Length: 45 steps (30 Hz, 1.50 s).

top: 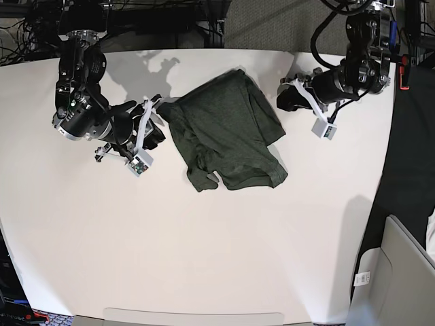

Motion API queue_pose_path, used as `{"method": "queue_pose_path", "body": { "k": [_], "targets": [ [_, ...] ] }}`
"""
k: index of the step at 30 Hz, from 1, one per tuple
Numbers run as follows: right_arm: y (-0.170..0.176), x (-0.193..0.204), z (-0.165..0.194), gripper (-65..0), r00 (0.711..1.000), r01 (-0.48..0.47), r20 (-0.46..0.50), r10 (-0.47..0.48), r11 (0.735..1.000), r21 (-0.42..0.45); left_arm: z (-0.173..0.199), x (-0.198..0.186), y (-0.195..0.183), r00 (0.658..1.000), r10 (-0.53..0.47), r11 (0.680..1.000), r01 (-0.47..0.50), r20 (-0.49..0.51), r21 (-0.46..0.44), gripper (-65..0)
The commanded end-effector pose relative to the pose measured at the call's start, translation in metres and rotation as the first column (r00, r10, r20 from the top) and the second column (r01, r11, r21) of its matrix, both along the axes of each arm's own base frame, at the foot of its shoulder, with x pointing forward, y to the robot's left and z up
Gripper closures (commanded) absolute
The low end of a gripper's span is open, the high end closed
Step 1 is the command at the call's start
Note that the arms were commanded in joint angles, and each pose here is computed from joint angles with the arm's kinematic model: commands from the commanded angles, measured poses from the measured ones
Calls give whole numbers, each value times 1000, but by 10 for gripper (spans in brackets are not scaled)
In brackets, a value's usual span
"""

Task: Fold the T-shirt properly
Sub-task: 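Release the left gripper and drag the shirt with the right gripper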

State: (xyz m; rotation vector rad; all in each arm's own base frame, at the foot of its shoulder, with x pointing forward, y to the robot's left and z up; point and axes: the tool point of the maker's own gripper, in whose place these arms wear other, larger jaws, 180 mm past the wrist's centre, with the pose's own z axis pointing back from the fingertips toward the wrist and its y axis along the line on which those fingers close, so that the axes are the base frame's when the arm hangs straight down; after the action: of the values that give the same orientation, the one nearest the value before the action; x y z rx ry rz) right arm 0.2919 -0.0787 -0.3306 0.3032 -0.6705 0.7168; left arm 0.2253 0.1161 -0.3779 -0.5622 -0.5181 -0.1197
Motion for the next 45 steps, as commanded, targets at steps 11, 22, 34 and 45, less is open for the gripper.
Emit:
{"method": "queue_pose_path", "body": {
  "k": [11, 22, 34, 45],
  "targets": [
    [58, -5, 1, -96, 998, -41, -31, 47, 984, 176, -12, 3, -43, 997, -79, 994, 77, -22, -76, -68],
    [58, -20, -10, -96, 996, -33, -72, 47, 983, 182, -5, 40, -86, 987, -155, 980, 158, 28, -121, -68],
    [70, -22, -3, -96, 997, -38, -58, 52, 976, 213, -5, 72, -110, 982, -173, 974, 181, 72, -135, -68],
    [143, -1, -8, -96, 978, -165, -88, 188, 962, 219, 14, 65, 23, 989, 48, 999, -50, 139, 15, -68]
  ]
}}
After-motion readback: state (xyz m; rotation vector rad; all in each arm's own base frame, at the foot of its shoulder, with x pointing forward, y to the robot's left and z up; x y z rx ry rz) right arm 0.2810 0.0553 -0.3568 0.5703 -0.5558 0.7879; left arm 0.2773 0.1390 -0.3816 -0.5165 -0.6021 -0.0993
